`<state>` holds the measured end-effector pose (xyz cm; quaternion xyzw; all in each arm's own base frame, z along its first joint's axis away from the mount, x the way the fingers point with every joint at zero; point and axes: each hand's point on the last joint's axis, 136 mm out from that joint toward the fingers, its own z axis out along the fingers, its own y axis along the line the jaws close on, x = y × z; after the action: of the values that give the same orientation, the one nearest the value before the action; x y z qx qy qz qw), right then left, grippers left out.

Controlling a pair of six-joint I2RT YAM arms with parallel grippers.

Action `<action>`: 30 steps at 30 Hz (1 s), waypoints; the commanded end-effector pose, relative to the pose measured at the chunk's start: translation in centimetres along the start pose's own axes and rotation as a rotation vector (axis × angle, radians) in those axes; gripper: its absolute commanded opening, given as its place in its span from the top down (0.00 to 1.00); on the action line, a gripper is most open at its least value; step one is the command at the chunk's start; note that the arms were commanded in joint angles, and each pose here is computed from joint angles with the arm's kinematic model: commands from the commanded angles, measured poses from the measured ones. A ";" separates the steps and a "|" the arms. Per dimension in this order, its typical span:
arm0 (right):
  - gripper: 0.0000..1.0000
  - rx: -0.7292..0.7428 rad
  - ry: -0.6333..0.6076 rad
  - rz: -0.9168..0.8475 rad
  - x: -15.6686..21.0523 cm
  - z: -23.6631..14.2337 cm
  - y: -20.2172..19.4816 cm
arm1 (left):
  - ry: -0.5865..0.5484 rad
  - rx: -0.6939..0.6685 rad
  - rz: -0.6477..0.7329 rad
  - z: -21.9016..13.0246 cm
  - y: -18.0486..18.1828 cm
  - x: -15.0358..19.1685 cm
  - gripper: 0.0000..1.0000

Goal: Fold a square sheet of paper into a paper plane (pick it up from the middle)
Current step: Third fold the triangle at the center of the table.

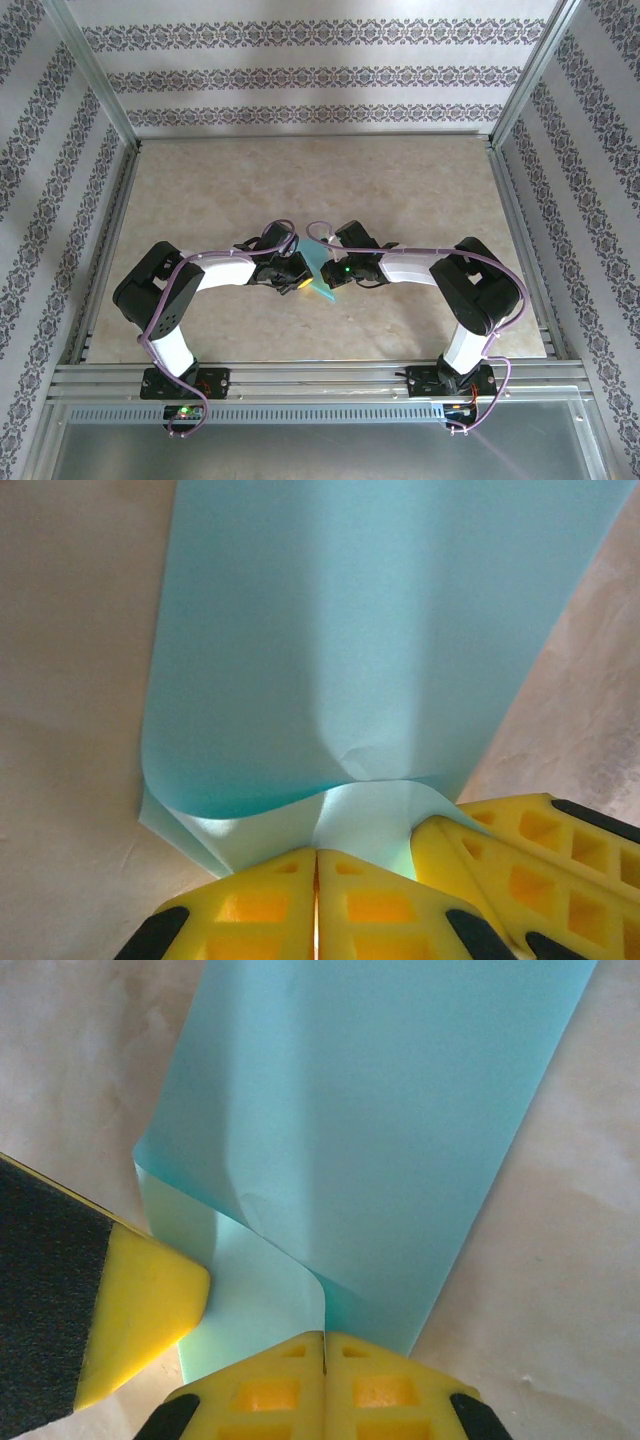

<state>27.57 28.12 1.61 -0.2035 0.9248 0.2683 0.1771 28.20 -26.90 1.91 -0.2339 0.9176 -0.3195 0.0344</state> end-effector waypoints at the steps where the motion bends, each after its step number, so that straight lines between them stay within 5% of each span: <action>1: 1.00 0.041 0.048 0.045 1.1 0.4 -1.2 | -0.006 -0.047 -0.041 0.6 1.4 0.3 0.92; 8: 0.95 0.014 0.024 0.059 0.1 -0.3 -0.6 | -0.006 -0.077 -0.059 0.7 2.1 0.3 0.94; 17: 0.75 -0.038 -0.095 0.147 -3.1 -4.8 1.0 | -0.004 -0.110 -0.080 0.9 3.3 0.5 0.95; 23: 0.77 -0.114 -0.077 0.183 -2.1 -5.7 2.5 | -0.008 -0.115 -0.082 0.9 3.5 0.5 0.95; 30: 0.90 -0.192 0.044 0.152 0.7 -4.2 5.4 | -0.010 -0.120 -0.085 0.9 3.7 0.5 0.95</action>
<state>25.54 29.11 8.03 -0.1463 0.9095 0.3546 0.1602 28.20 -26.79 1.79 -0.2468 0.9150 -0.3176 0.0322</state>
